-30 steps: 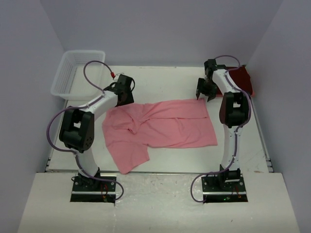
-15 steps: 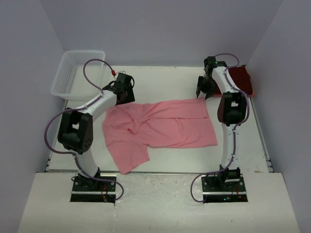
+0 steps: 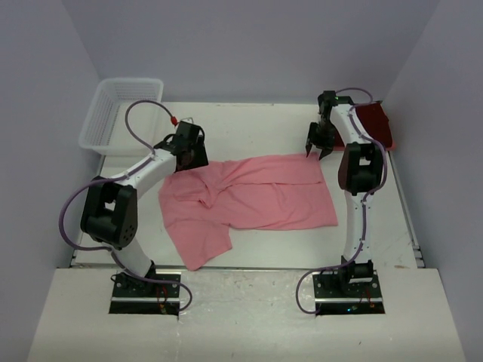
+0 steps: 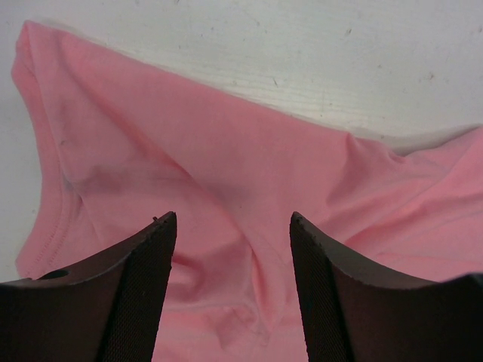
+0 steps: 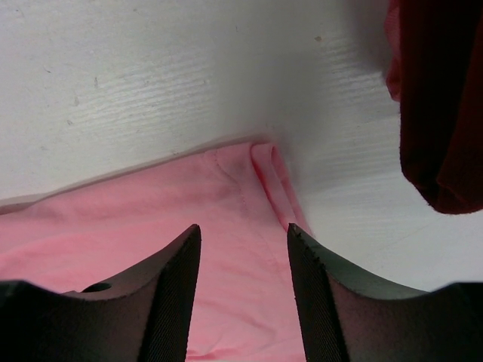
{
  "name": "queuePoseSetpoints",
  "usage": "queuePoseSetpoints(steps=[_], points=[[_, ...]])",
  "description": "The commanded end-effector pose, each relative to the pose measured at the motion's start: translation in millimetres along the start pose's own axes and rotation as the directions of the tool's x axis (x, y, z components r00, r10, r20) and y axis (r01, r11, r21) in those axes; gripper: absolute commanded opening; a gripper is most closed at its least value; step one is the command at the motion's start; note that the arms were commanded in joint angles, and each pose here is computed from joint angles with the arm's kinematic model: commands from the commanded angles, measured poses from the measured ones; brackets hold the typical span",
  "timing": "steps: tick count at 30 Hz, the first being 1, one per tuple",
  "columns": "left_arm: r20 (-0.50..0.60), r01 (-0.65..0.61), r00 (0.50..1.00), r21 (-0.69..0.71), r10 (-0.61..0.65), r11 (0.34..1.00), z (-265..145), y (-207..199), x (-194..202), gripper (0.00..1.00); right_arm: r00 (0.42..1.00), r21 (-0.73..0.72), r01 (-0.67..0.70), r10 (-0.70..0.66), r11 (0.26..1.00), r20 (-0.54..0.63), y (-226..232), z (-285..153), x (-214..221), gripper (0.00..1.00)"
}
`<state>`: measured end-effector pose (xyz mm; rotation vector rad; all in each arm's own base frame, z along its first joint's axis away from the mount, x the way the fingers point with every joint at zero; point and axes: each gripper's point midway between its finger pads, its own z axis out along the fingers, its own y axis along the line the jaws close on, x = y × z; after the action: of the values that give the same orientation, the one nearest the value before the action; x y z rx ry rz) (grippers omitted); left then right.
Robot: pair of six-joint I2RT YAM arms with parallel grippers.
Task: Fold and stack the t-shirts
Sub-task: Fold the flattened tshirt in 1/3 of the way
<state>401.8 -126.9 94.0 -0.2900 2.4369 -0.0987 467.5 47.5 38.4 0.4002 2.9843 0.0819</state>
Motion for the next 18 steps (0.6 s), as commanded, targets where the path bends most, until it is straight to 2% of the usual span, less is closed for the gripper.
queuePoseSetpoints(steps=[1, 5, 9, 11, 12, 13, 15, 18], points=[[0.038, 0.015, 0.999, 0.050, -0.017, 0.999, -8, -6, -7, 0.63, 0.999, -0.022, -0.028, 0.027, 0.999, -0.038, 1, -8, 6, 0.50], [0.033, 0.013, 0.999, 0.060, -0.015, 0.998, -8, -7, -4, 0.63, 0.998, -0.033, -0.026, 0.024, 0.999, -0.061, 0, -5, 11, 0.51], [0.039, -0.036, 0.999, 0.115, 0.032, 0.993, -10, -24, -4, 0.63, 0.999, -0.035, -0.035, 0.035, 0.999, -0.015, -2, -6, 4, 0.51], [0.080, -0.112, 0.992, 0.207, 0.098, 0.972, -19, -57, -7, 0.63, 0.998, -0.025, -0.042, 0.043, 0.999, 0.044, -5, -11, -2, 0.57], [0.101, -0.138, 0.988, 0.231, 0.117, 0.963, -23, -68, -8, 0.63, 0.991, -0.032, -0.045, 0.049, 0.998, 0.122, -2, -10, -16, 0.59], [0.139, -0.183, 0.979, 0.279, 0.149, 0.943, -31, -93, -7, 0.63, 0.989, -0.036, -0.051, 0.055, 0.998, 0.139, -2, -16, -12, 0.61], [0.184, -0.216, 0.969, 0.323, 0.163, 0.921, -41, -117, -13, 0.63, 0.973, -0.073, -0.057, 0.072, 0.996, 0.220, 4, -24, -25, 0.62], [0.195, -0.235, 0.967, 0.415, 0.167, 0.879, -51, -156, -13, 0.63, 0.965, -0.122, -0.045, 0.075, 0.992, 0.251, 11, -37, -24, 0.64]])
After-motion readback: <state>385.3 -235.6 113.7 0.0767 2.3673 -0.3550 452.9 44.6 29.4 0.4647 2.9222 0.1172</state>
